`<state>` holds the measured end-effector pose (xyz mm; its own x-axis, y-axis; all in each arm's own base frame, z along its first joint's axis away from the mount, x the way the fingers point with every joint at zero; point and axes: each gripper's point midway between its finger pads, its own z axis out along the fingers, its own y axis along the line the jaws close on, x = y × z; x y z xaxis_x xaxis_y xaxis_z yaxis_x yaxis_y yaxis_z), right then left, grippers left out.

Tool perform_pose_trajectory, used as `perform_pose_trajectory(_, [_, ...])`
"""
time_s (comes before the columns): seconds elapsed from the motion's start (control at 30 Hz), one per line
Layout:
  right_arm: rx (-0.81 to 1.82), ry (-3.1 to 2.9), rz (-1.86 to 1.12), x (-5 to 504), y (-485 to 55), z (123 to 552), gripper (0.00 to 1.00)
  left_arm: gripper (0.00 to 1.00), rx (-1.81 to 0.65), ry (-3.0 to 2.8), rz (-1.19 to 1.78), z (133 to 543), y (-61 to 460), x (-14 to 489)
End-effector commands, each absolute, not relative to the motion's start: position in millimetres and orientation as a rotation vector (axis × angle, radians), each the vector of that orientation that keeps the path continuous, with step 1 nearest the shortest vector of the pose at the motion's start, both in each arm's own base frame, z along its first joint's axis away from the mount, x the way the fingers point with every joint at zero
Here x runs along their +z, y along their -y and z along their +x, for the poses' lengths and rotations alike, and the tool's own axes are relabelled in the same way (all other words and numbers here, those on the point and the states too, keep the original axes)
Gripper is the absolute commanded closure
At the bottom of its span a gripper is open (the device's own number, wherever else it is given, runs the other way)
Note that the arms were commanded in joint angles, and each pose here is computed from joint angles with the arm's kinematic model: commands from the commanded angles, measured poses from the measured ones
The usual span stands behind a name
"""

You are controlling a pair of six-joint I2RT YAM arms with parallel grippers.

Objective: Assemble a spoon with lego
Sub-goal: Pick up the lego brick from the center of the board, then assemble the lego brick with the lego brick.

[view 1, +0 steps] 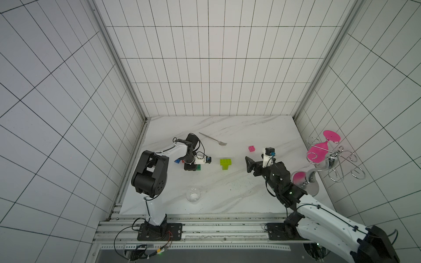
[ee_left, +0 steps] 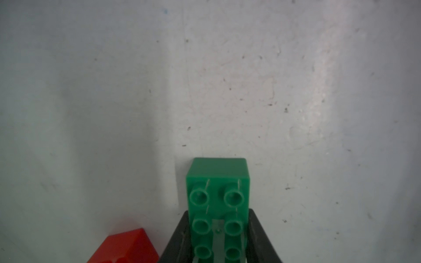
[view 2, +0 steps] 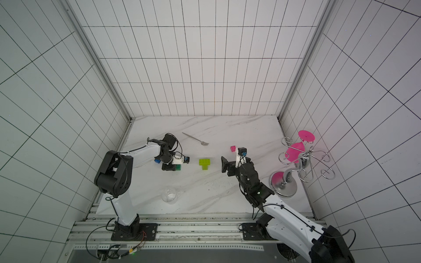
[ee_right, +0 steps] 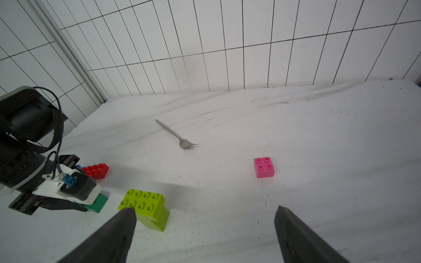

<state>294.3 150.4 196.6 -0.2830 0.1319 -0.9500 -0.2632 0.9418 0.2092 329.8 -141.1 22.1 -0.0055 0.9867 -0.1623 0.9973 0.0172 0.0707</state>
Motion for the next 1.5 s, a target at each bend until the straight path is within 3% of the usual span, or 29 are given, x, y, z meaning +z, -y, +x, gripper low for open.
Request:
perform_pose_trajectory(0.0, [0.371, -1.821, -0.095, 193.9, -149.7, 297.8, 0.01, 0.84, -0.147, -2.073, 2.103, 329.7, 147.1, 22.1])
perform_pose_trajectory(0.07, [0.38, -1.84, -0.098, 189.5, -152.9, 300.2, 0.0, 0.98, -0.163, -2.046, 2.075, 332.8, 153.0, 27.8])
perform_pose_trajectory(0.3, [0.648, -1.969, -0.067, 168.1, -177.0, 309.6, 0.03, 1.0, -0.236, -1.83, 1.782, 355.9, 193.6, 110.7])
perform_pose_trajectory(0.5, [1.058, -2.056, 0.118, 154.6, -184.5, 325.8, 0.2, 1.0, -0.299, -1.586, 1.728, 332.5, 221.8, 162.9])
perform_pose_trajectory(0.67, [1.424, -2.183, 0.207, 133.0, -217.9, 341.0, 0.43, 1.0, -0.24, -1.59, 1.761, 323.7, 247.0, 172.8])
perform_pose_trajectory(0.77, [1.585, -2.118, 0.226, 129.4, -231.0, 348.7, 0.43, 1.0, -0.23, -1.664, 1.747, 321.5, 258.7, 177.4])
perform_pose_trajectory(1.0, [1.609, -2.108, 0.228, 115.4, -240.1, 351.0, 0.41, 1.0, -0.232, -1.731, 1.778, 308.3, 266.6, 170.5])
perform_pose_trajectory(1.47, [1.567, -2.168, 0.154, 106.2, -259.9, 340.6, 0.51, 1.0, -0.174, -1.82, 1.821, 315.3, 277.0, 135.1])
